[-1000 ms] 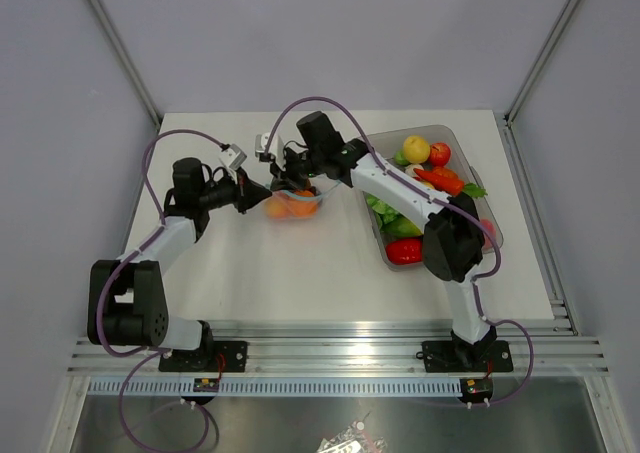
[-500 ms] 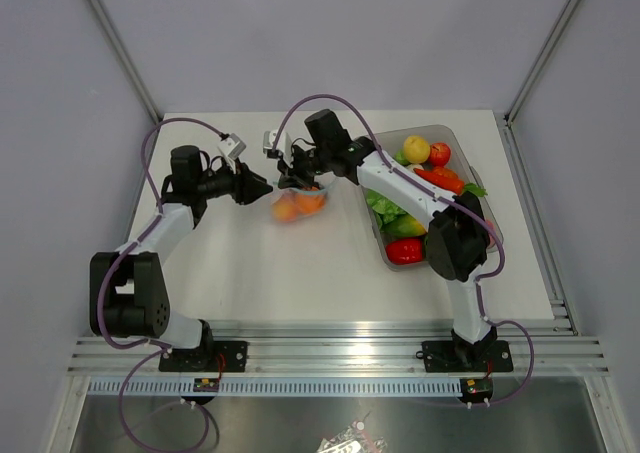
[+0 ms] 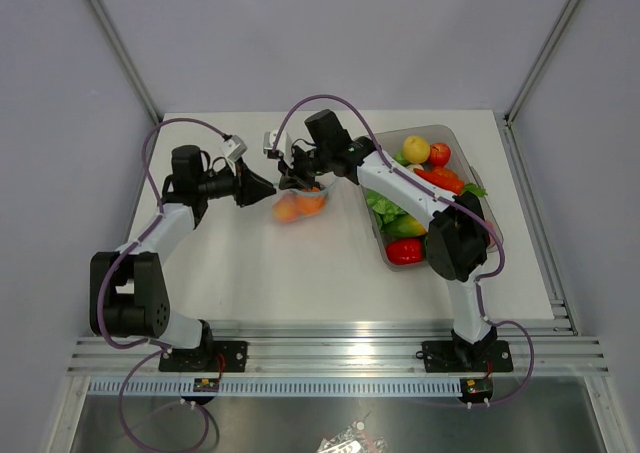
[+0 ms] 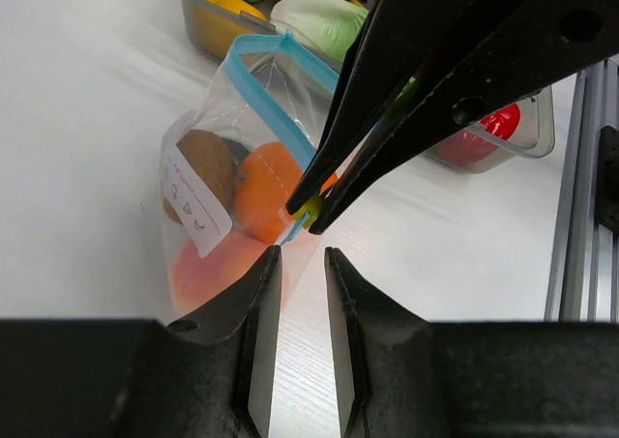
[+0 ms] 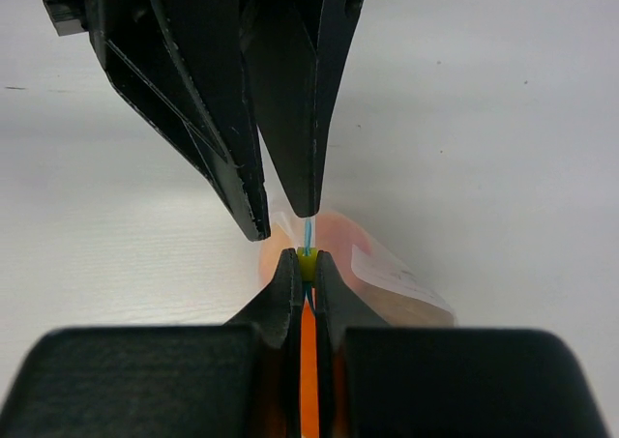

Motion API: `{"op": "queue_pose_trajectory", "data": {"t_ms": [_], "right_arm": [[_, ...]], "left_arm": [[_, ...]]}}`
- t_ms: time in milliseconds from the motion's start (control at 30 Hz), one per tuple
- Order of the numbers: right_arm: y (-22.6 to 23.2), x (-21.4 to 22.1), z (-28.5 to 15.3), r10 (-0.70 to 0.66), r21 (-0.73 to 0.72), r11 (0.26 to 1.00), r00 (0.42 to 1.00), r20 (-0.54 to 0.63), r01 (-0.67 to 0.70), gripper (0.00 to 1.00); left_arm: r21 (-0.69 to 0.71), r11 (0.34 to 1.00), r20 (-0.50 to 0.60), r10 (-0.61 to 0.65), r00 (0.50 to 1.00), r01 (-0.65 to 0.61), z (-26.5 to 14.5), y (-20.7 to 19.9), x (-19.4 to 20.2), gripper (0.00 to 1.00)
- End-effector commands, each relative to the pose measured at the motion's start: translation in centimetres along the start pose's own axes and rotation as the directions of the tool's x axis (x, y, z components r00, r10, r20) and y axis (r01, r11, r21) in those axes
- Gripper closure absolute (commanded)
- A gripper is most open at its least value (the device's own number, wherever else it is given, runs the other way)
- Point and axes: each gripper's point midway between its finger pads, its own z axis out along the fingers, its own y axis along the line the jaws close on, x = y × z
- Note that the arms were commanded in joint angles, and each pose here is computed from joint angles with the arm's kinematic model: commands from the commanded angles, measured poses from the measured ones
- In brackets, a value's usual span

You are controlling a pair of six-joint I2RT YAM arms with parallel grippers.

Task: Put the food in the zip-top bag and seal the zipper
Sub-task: Zip the zipper food storage bag at the center of the board.

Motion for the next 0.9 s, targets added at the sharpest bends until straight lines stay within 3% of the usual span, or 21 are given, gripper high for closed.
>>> {"op": "queue_pose_trajectory", "data": {"t_ms": [0,367,533,867], "right_arm": [[-0.3,-3.7,-1.8,-0.04,0.013,0.999,0.997,0.073,0.039,1.0],[-0.1,-3.9,-1.5,-0.033,-0.003,0.999,0.996,0.079,0.034,1.0],[-0.1,-3.9,-1.3,-0.031,-0.004,1.0,0.996,0.08,0.031,1.0],[-0.3,-4.1,-1.4,-0.034,0.003,0.999,0.996,0.082,0.034,1.0]], "left_arm": [[0.063,0.996,0.039,0.061,0.997,-0.063,0.5,-0.9,-1.9,0.73],[0.079,0.996,0.032,0.04,0.999,-0.042,1.6,-1.0,-1.9,0.8],[0.086,0.995,0.032,0.039,0.999,-0.042,1.8,-1.3,-2.0,0.72],[0.106,0.993,0.032,0.043,0.999,-0.046,2.0,-1.8,-1.8,0.7]]}}
